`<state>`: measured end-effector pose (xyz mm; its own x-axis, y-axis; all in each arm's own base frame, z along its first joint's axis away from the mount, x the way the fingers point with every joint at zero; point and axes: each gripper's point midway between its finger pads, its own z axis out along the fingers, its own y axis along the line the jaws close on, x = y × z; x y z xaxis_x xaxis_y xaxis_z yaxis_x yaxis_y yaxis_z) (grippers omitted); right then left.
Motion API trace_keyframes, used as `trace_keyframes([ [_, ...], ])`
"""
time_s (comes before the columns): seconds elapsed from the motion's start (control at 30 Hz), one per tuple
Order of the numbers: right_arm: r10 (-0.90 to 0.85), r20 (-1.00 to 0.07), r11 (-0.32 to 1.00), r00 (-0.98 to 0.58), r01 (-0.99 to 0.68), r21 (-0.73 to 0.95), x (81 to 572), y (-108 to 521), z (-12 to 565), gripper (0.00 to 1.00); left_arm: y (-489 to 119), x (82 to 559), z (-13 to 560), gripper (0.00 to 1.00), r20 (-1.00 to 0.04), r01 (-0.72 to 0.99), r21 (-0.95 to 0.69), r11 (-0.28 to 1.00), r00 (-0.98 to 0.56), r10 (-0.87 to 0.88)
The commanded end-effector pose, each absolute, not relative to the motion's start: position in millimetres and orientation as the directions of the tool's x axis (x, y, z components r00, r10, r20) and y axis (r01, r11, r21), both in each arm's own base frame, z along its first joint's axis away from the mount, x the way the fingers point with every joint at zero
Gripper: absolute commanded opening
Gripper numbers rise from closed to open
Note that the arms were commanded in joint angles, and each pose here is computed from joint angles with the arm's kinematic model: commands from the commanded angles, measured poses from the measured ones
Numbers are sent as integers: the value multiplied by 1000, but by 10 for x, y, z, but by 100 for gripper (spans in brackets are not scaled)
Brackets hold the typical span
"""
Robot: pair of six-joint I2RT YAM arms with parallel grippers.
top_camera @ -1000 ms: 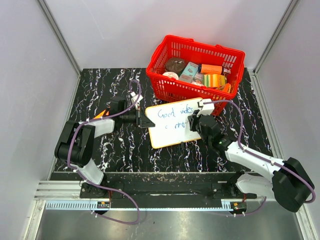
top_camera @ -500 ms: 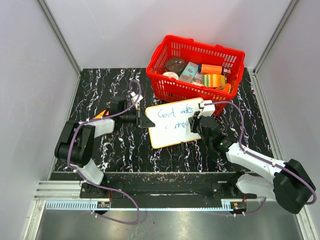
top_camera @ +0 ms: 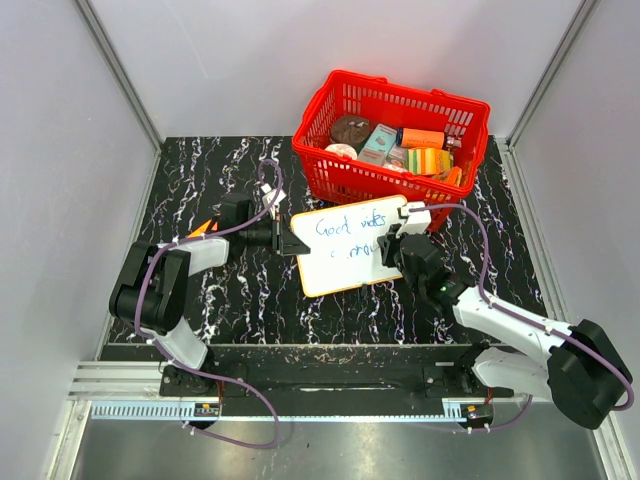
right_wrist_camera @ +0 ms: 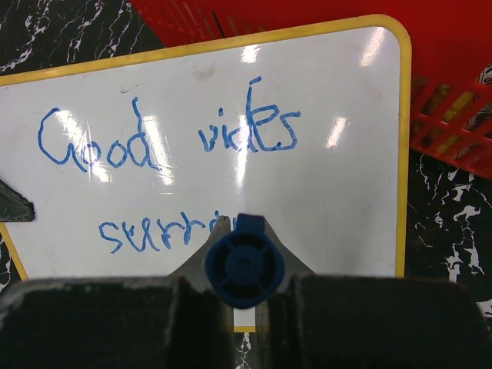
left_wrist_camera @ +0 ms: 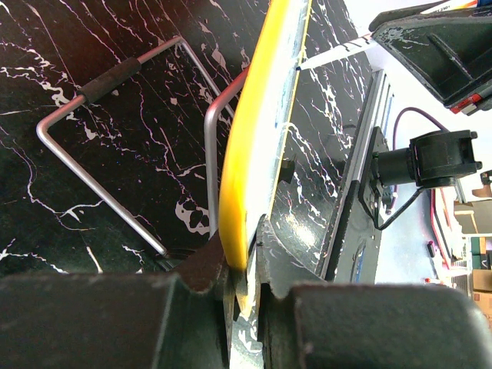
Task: Write a sentence on the whiteboard
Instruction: Write on the whiteboard at the whiteboard stand.
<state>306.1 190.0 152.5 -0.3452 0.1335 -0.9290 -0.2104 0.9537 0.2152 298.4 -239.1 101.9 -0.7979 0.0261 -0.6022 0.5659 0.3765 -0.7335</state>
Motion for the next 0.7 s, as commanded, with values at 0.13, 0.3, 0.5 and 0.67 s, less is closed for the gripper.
trace_keyframes([
  [0.13,126,-933,970,-336,-156,187,3113,1788,1528,0,-2309,3077,623,0,-626,569,-644,511,-776,75],
  [0.3,133,-939,971,-317,-149,187,3182,1801,1617,0,-2309,3077,623,0,-626,569,-644,511,-776,75],
  [0.5,147,-944,970,-297,-146,197,3246,1833,1711,0,-2310,3072,617,0,-624,568,-646,510,-778,76],
  [0.67,146,-947,972,-287,-135,191,3283,1812,1750,0,-2309,3071,619,0,-625,569,-645,510,-777,76],
])
